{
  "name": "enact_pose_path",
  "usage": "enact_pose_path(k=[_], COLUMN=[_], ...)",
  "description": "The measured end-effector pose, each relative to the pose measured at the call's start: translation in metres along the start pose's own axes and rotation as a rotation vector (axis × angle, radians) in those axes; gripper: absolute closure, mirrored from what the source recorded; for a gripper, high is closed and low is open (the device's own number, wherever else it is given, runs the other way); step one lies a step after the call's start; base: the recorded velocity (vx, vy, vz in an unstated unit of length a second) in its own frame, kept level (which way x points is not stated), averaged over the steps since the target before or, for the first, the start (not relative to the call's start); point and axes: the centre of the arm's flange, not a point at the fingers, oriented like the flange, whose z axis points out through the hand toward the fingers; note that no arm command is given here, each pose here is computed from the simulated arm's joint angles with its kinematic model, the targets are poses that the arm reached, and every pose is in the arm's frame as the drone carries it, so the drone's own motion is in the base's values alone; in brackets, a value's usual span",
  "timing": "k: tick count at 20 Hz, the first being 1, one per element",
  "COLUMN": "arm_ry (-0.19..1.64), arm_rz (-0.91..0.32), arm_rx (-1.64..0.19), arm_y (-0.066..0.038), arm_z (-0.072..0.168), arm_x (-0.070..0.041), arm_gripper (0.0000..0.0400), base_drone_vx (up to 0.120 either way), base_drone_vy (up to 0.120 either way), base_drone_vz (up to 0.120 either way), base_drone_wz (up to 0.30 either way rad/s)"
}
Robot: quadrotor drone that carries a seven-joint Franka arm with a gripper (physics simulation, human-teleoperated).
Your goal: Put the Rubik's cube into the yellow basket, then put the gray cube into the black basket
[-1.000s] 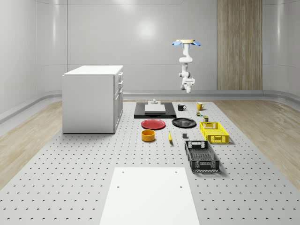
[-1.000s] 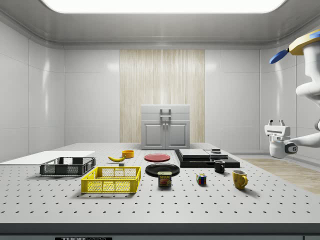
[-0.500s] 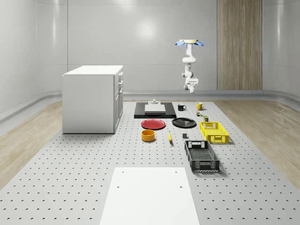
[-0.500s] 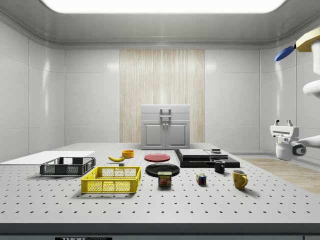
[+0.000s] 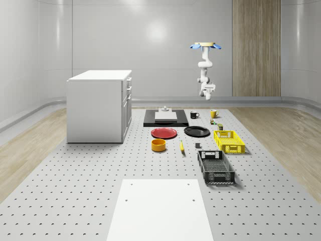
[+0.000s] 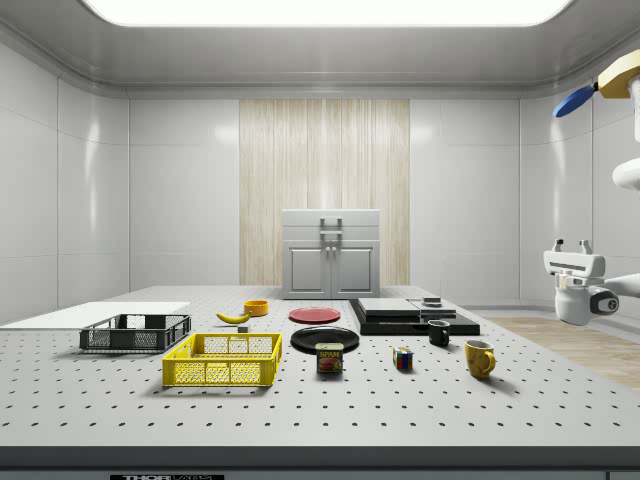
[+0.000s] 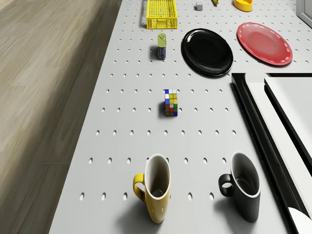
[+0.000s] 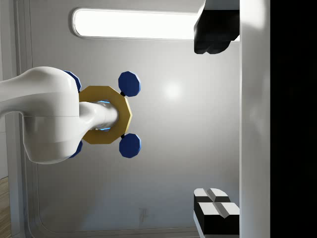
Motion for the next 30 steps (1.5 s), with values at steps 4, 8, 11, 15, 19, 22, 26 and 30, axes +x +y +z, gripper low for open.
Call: enact_pose_path(k=[4, 8, 11, 15, 19, 22, 26, 30], arm_ry=[0.034, 0.100, 0.185, 0.385, 0.730, 1.079, 1.539, 1.852], arm_rz=[-0.001, -0.002, -0.004, -0.009, -0.017, -0.025, -0.034, -0.043], arm_rx=[-0.030, -0.091, -0.174, -0.370, -0.715, -1.067, -1.533, -1.851], arm_y=[-0.003, -0.009, -0.017, -0.035, -0.058, -0.068, -0.055, -0.032], arm_z=[0.000, 0.001, 0.003, 0.014, 0.048, 0.095, 0.156, 0.186], arm_x=[-0.003, -0.010, -0.018, -0.037, -0.061, -0.071, -0.059, -0.037], arm_gripper=[0.0000, 0.0000, 0.0000, 0.0000, 0.0000, 0.0000, 0.0000, 0.0000], base_drone_vx=[0.120, 0.120, 0.120, 0.120, 0.120, 0.120, 0.120, 0.120], base_drone_vy=[0.000, 0.000, 0.000, 0.000, 0.000, 0.000, 0.000, 0.000], base_drone_vz=[0.000, 0.000, 0.000, 0.000, -0.020, -0.120, -0.120, -0.120], base_drone_wz=[0.000, 0.000, 0.000, 0.000, 0.000, 0.000, 0.000, 0.000])
